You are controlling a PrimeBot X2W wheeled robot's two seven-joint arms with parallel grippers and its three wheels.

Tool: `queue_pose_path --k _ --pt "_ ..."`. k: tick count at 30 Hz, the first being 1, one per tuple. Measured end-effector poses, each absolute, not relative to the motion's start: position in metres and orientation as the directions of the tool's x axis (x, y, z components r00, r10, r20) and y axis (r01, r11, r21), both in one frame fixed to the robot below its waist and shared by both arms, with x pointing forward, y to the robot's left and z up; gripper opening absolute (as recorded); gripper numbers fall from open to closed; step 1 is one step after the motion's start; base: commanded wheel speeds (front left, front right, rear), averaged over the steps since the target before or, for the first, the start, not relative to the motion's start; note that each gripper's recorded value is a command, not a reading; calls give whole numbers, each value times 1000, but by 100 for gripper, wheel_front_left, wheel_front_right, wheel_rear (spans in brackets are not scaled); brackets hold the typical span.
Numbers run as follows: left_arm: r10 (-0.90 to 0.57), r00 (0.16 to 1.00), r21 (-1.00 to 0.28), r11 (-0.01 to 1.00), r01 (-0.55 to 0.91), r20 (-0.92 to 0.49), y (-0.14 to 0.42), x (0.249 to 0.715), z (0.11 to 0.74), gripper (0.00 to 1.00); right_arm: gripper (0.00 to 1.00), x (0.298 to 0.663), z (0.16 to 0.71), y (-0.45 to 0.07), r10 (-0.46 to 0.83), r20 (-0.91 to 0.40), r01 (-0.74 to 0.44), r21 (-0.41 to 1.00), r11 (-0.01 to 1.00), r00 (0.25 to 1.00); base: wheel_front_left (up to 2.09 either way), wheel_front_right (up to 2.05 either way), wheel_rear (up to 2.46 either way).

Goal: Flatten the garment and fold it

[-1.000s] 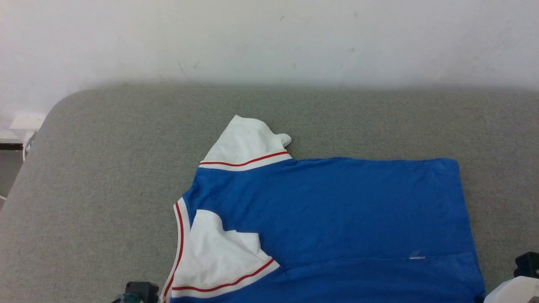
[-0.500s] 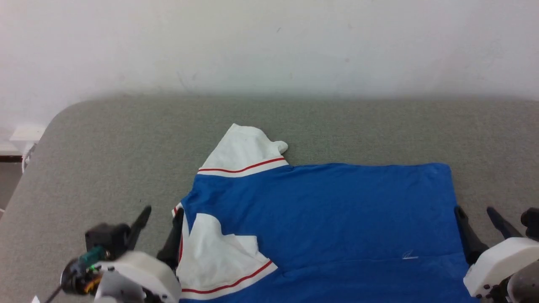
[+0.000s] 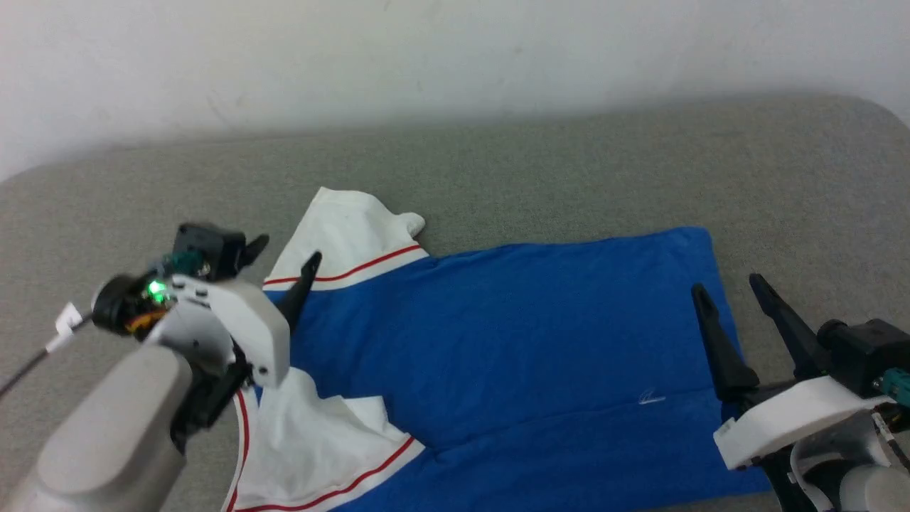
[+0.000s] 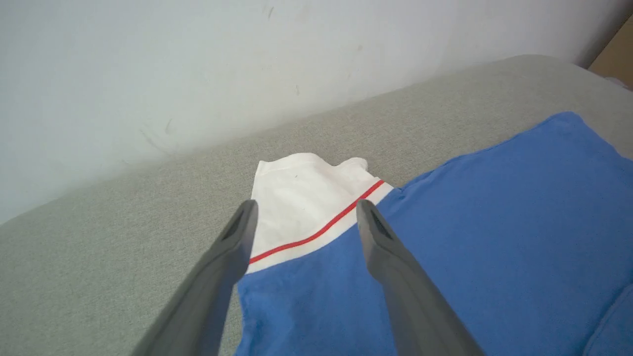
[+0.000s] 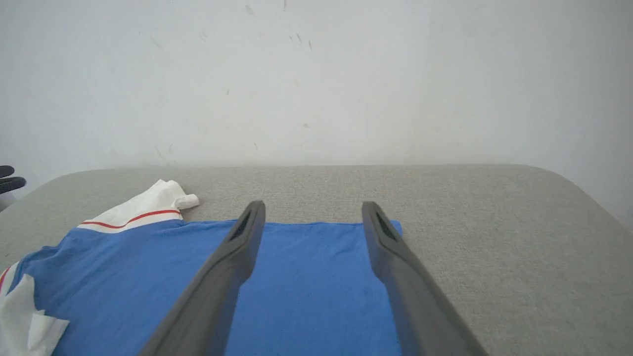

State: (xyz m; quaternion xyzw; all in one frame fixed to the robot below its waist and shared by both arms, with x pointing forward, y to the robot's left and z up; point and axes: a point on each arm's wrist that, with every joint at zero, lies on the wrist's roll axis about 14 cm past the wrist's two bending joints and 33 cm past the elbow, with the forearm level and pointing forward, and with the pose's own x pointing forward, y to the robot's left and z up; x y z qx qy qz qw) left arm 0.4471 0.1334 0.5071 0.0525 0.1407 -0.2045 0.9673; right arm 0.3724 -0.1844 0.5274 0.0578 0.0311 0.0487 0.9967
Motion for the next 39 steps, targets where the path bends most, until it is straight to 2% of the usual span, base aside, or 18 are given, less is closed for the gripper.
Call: queue_pose_path --k 6,13,17,23,32,33,34,36,39 --pt "-427 811 62 870 489 -400 120 511 507 100 100 385 519 -192 65 -52 -58 124 991 997 0 0 0" --pt "-392 704 -6 876 483 -593 118 564 472 100 100 392 499 -199 25 -73 -15 139 990 997 0 0 0" --pt "-338 591 -25 881 473 -732 123 574 435 100 100 391 483 -209 -13 -114 28 131 991 993 0 0 0" --pt "-299 505 -47 890 453 -809 123 589 399 100 100 386 463 -221 -59 -166 80 125 989 984 0 0 0" --pt "-266 455 -34 889 457 -850 123 598 373 100 100 382 445 -225 -78 -219 107 123 987 973 0 0 0" --pt "-263 443 -40 891 452 -857 123 597 373 53 100 382 444 -225 -79 -220 108 122 987 972 0 0 0" --pt "-262 425 -51 893 447 -867 123 596 372 0 100 382 444 -225 -78 -221 107 122 987 972 0 0 0" --pt "-256 398 -59 894 444 -881 124 592 372 0 100 382 444 -226 -79 -220 108 122 987 972 0 0 0" --pt "-265 429 -53 894 444 -864 123 593 377 0 100 384 447 -226 -77 -211 105 123 987 975 0 0 0"
